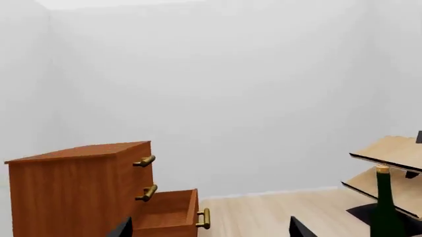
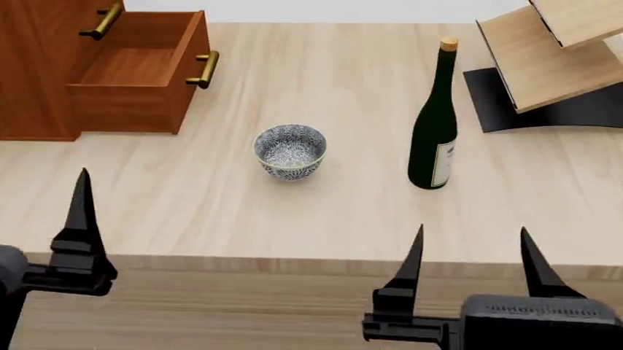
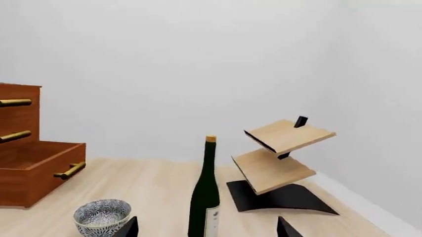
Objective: Put the bowl in the bottom drawer of the cabinet.
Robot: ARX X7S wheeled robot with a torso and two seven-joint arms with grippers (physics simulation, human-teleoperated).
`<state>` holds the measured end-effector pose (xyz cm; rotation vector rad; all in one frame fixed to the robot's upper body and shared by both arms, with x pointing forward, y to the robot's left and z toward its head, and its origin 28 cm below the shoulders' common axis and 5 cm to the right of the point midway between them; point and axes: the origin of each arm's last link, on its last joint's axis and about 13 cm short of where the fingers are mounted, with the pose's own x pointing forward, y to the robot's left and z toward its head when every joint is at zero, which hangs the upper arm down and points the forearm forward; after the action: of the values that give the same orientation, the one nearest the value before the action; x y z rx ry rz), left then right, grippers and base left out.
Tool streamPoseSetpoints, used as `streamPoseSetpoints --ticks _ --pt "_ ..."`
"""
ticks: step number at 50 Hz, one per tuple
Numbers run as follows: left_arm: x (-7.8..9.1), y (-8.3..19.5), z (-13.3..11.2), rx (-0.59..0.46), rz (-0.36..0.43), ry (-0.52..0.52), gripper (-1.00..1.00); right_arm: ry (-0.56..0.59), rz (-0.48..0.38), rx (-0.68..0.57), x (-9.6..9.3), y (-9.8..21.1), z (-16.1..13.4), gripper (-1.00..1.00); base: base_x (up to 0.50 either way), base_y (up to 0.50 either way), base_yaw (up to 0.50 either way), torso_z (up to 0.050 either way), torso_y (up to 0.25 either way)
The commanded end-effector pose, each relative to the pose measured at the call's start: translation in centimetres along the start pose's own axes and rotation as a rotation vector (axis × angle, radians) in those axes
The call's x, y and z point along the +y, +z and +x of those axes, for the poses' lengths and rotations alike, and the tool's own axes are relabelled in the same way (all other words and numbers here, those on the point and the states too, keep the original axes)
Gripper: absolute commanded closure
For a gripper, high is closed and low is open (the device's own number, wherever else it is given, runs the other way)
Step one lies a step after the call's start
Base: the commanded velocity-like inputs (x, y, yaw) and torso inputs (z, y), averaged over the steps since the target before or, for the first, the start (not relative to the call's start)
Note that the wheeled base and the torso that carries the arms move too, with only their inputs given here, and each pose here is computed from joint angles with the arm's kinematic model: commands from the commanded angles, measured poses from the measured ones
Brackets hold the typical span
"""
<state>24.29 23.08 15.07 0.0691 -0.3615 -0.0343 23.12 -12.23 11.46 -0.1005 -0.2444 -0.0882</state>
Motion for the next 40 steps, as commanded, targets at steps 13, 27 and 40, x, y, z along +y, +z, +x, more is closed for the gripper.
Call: streamPoseSetpoints --ticks 13,27,40 --pt "2.5 8.3 2.3 -0.26 0.03 0.051 -1.0 -0.005 -0.027 -0.081 -0.5 3.6 1.5 -1.0 0.0 0.0 0.0 0.0 0.0" --pt "3.5 11.8 2.0 -0.353 0.058 0.042 -1.0 -0.004 -0.034 -0.087 -0.3 4.0 1.8 -1.0 0.0 0.0 0.0 0.0 0.0" --pt "4.1 12.6 1.5 -0.374 0.08 0.048 -1.0 0.0 -0.029 -0.086 -0.1 4.0 1.7 -1.0 0.0 0.0 0.0 0.0 0.0"
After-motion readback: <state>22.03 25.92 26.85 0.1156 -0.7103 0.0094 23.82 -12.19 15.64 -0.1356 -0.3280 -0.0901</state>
